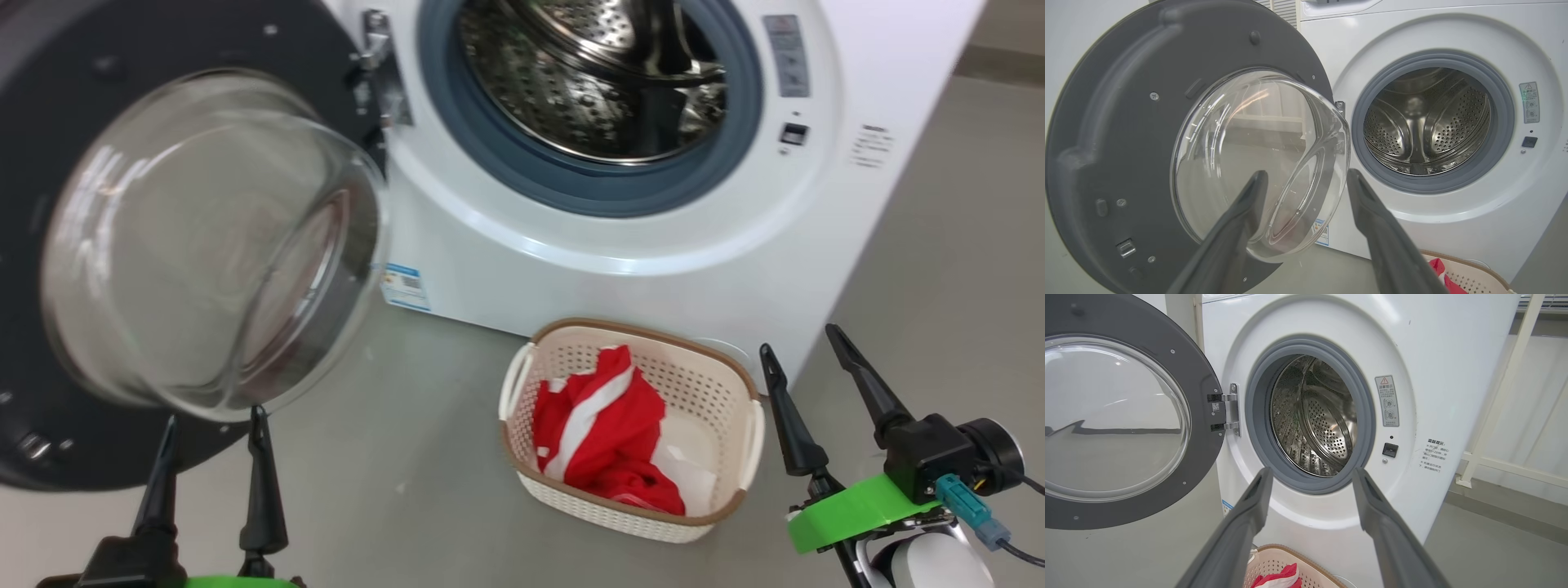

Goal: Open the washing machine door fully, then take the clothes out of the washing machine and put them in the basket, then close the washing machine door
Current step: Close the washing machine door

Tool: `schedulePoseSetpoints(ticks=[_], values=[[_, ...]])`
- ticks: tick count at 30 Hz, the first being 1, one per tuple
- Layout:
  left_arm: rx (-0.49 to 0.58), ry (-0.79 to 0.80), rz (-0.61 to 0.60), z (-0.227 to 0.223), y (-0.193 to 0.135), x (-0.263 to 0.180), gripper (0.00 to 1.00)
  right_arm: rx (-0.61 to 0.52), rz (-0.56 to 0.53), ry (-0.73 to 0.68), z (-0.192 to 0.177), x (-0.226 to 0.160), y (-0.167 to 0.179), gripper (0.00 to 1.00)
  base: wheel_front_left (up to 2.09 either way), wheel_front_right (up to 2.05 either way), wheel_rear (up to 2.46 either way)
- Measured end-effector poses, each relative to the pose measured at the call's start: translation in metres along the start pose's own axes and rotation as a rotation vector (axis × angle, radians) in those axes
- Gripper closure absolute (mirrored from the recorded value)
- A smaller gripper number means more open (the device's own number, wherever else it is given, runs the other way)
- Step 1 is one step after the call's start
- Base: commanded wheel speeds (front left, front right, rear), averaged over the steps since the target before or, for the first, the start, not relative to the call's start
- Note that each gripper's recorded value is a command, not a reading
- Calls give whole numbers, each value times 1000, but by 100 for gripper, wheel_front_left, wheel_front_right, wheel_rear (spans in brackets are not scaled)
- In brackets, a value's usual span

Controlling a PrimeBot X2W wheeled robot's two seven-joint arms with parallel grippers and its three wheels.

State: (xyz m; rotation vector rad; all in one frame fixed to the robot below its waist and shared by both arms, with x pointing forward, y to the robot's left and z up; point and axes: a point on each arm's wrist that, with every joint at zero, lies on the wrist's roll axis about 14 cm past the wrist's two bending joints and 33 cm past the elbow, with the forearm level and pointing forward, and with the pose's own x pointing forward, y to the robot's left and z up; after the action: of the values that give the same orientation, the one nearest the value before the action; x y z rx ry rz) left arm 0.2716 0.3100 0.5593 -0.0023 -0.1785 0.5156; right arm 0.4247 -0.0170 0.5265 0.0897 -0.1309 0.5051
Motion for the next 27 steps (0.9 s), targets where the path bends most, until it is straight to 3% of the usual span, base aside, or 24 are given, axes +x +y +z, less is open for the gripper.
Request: schedulePoseSetpoints(ticks=[13, 14, 15, 16, 27], values=[[24, -23, 140, 14, 50, -32, 0, 23, 147, -28, 11, 16, 53, 0, 0, 0, 0], [24, -19, 142, 14, 51, -33, 53, 23, 150, -28, 11, 16, 54, 0, 0, 0, 0], [24, -18, 142, 14, 51, -33, 83, 23, 152, -27, 11, 16, 55, 0, 0, 0, 0], [24, -19, 141, 14, 50, -33, 100, 23, 151, -25, 10, 15, 55, 0, 0, 0, 0], [27, -212, 243, 60, 79, -22, 100, 24, 114, -4, 3, 11, 41, 0, 0, 0, 0]])
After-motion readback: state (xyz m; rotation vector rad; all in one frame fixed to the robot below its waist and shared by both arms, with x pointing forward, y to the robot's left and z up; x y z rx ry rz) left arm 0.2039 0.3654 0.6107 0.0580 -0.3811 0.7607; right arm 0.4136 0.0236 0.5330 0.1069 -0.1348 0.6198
